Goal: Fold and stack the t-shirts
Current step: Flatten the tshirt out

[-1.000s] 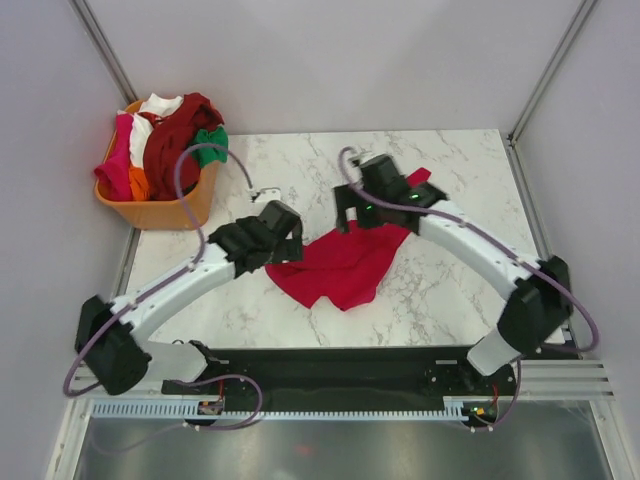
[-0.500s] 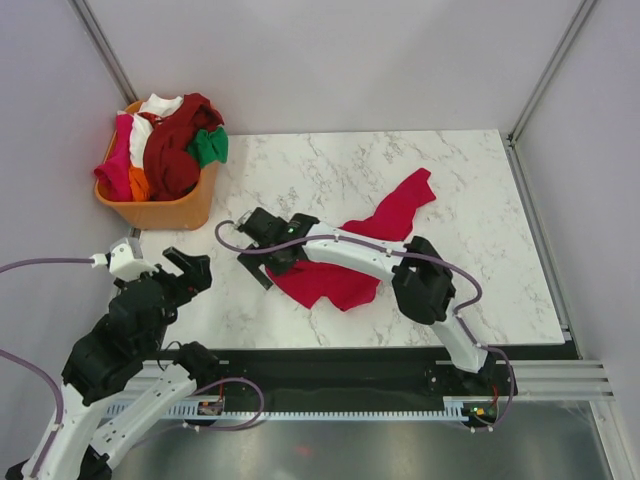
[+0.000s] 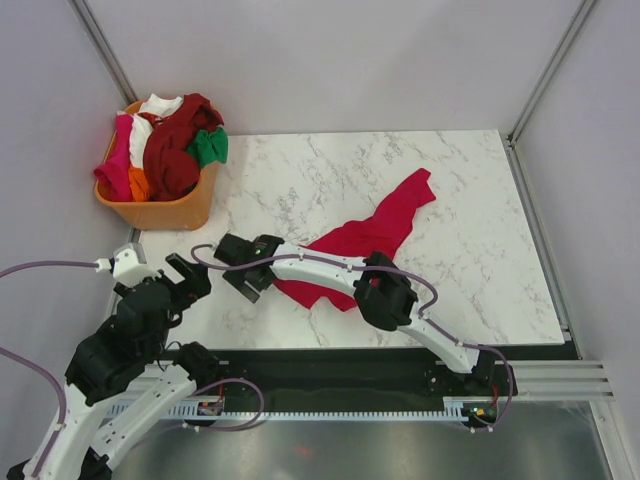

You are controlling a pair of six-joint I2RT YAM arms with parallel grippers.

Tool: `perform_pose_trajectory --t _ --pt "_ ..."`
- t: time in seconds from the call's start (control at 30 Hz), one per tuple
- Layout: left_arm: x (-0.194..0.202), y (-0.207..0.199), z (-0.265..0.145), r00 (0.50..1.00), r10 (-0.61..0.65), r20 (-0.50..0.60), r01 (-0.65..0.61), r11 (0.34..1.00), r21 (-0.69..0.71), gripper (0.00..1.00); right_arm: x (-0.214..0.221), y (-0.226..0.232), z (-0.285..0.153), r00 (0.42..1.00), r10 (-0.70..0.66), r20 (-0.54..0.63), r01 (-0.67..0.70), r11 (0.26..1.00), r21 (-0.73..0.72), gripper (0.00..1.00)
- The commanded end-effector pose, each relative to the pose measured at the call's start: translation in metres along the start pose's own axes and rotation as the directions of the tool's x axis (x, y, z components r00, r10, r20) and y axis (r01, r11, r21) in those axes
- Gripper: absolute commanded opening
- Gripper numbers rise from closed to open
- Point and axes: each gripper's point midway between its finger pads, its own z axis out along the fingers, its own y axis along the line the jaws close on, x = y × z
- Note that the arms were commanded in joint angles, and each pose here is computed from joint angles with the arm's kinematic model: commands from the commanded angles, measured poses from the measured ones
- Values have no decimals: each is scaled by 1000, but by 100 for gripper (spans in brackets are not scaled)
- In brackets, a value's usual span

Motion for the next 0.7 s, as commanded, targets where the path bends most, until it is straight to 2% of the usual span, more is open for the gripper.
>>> perform_pose_trajectory --t 0.0,0.13,0.23,0.3,0.33,0.37,0.4,0.43,0.53,0.63,0.67 --pt "-8 -4 0 998 -56 36 56 998 13 100 -9 -28 -2 1000 22 18 -24 995 101 90" --pt "-8 -5 0 998 -51 34 51 999 11 100 -19 -33 -7 998 23 59 -29 993 114 88" --pt "-7 -5 2 999 -45 32 44 999 6 100 -12 -33 2 999 29 37 -33 994 104 85" --pt "-8 -5 2 999 -42 32 42 999 4 100 -4 -30 12 1000 27 10 -28 995 94 78" --pt "-8 -5 2 999 -43 33 43 999 5 100 2 -28 16 1000 27 -4 -26 995 92 74" --pt "-7 -5 2 999 -42 32 42 999 4 100 5 -25 18 999 33 -13 -32 996 80 62" --pt "-8 -5 2 998 -44 35 44 999 4 100 6 -24 18 999 35 -12 -34 997 73 58" --pt "-8 -5 2 998 -45 35 45 999 2 100 11 -23 21 999 37 -19 -35 997 70 48" --pt "-7 -6 4 999 -35 31 36 999 -4 100 14 -20 21 999 43 -19 -42 998 50 37" --pt "-6 -7 6 1000 -20 23 20 1000 -15 100 19 -18 24 999 38 -32 -36 999 33 19" --pt "-6 -7 7 1000 -17 23 18 1000 -19 100 21 -17 25 999 36 -39 -35 999 24 4"
